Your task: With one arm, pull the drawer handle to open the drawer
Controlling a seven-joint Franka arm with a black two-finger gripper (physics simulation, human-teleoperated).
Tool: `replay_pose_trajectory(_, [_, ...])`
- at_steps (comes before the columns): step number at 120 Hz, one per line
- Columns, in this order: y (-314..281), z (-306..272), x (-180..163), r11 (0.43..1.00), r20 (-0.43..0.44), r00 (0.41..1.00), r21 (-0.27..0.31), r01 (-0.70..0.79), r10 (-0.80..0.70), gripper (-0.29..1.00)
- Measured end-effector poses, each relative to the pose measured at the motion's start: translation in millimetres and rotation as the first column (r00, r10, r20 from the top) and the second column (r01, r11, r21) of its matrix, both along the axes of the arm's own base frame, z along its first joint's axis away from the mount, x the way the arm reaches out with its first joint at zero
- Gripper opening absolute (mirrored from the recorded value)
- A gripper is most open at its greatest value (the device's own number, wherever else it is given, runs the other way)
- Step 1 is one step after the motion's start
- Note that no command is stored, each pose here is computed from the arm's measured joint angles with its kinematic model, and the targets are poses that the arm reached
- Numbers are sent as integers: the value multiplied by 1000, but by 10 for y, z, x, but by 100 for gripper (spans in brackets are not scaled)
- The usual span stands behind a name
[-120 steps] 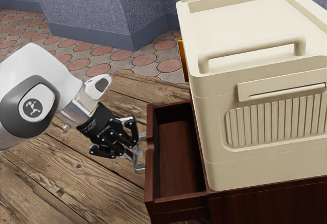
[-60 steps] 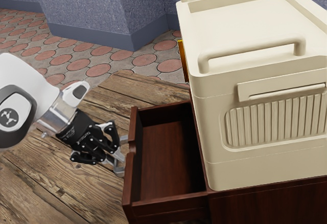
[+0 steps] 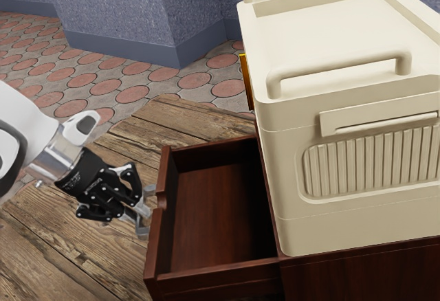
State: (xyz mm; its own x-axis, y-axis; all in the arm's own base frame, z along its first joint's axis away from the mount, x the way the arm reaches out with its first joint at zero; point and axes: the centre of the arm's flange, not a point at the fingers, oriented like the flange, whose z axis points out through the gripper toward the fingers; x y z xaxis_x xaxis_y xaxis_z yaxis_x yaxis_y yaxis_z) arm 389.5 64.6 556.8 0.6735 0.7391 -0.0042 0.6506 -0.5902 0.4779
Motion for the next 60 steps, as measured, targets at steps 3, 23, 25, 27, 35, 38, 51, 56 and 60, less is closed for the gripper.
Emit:
replay_pose_trajectory(3, [34,19,-20,1000,3,1000,1,-4,4,6])
replay_pose_trajectory(23, [255,314,-227,999,59,998,31,-28,26,20])
replay_pose_trajectory(25, [301,359,-258,999,67,997,37,-34,32,22])
replay_pose_trajectory(27, [347,403,-285,998,74,997,43,-40,37,24])
replay_pose_trajectory(35, [488,702,-353,994,97,994,94,-50,41,36])
replay_pose_trajectory(38, [528,924,-365,990,103,994,136,-47,33,40])
replay_pose_trajectory(51, [370,1703,-256,956,33,999,293,28,-40,52])
replay_pose_trajectory(56, [282,1758,-255,946,-23,998,317,61,-56,55])
replay_pose_trajectory(60, [199,1759,-263,939,-67,995,333,87,-68,57])
